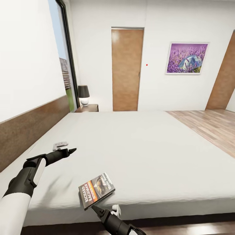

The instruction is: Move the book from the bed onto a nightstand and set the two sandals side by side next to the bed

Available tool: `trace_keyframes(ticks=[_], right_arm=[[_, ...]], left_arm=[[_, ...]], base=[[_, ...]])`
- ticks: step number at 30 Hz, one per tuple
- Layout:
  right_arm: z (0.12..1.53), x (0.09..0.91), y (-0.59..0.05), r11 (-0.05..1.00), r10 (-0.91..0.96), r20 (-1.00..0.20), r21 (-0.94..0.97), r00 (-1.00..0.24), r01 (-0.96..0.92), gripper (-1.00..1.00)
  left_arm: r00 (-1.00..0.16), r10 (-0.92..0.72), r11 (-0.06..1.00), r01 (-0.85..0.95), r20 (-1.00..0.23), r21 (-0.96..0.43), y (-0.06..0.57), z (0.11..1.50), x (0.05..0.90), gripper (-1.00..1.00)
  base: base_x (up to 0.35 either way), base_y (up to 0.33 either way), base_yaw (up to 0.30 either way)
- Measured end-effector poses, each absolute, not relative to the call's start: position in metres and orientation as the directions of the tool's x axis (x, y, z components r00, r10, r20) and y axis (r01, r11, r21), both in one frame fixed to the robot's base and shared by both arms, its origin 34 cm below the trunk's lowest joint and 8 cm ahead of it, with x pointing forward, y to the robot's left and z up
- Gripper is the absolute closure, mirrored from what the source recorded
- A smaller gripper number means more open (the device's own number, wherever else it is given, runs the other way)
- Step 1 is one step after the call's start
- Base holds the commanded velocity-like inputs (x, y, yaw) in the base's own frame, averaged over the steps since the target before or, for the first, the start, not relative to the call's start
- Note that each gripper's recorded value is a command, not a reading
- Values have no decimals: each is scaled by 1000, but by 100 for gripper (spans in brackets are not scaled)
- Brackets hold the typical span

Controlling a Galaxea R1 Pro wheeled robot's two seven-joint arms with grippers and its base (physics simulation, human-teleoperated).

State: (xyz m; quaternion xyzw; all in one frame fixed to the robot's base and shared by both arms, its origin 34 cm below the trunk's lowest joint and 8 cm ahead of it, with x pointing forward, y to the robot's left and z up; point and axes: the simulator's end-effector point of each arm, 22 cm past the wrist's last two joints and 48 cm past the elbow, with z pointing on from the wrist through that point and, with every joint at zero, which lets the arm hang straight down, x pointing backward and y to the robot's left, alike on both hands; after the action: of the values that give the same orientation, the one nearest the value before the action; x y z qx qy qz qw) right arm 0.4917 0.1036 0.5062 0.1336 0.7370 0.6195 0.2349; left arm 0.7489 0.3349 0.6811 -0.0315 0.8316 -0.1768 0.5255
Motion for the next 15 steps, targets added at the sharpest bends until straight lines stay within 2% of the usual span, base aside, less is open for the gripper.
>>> trace_keyframes(ticks=[15], right_arm=[[506, 491, 104, 195, 487, -178, 976, -855, -92, -100]], left_arm=[[-447, -237, 936, 133, -863, -326, 335, 679, 749, -100]], base=[[0, 0, 21]])
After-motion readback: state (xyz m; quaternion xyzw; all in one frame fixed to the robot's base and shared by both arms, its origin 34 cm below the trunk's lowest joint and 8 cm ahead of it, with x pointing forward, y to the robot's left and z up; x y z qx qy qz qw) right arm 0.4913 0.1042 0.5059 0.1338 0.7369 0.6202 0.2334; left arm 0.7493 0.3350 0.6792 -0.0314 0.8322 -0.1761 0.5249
